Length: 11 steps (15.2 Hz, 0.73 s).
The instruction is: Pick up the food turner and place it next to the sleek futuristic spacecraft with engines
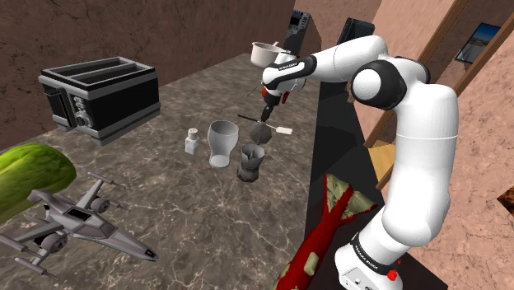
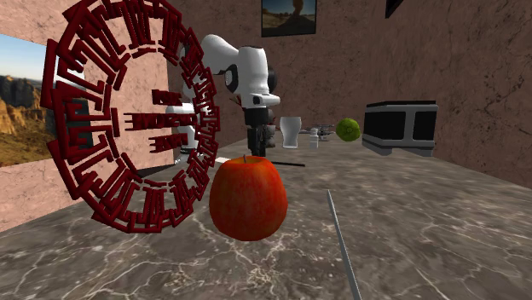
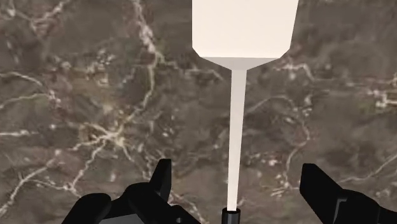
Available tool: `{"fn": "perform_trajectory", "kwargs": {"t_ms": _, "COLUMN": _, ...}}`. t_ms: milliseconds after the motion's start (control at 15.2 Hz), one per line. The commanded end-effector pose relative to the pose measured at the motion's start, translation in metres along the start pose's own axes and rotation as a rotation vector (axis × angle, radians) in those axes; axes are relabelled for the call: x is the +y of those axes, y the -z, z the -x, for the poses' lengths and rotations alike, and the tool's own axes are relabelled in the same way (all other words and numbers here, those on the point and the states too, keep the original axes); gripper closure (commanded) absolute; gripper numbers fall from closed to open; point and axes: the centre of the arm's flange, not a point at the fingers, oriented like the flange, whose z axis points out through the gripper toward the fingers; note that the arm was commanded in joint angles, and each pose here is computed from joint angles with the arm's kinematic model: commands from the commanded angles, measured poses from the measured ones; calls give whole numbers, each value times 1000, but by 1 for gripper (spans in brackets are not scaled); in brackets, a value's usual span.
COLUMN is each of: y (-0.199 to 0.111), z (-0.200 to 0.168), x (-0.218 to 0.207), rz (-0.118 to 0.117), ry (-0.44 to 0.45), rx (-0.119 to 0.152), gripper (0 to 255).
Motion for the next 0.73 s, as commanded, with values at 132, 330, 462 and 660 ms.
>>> {"fn": "perform_trajectory", "kwargs": {"t_ms": 132, "y": 0, "z": 0, "x": 0, "rz": 0, "ry": 0, "rx": 0, "gripper": 255}}
{"fn": "perform_trajectory", "kwargs": {"t_ms": 330, "y": 0, "z": 0, "x": 0, "rz": 0, "ry": 0, "rx": 0, "gripper": 255}}
{"fn": "perform_trajectory", "kwargs": {"t_ms": 462, "y": 0, "z": 0, "x": 0, "rz": 0, "ry": 0, "rx": 0, "gripper": 255}}
{"fn": "perform_trajectory", "kwargs": {"t_ms": 660, "y": 0, "z": 0, "x": 0, "rz": 0, "ry": 0, "rx": 0, "gripper": 255}}
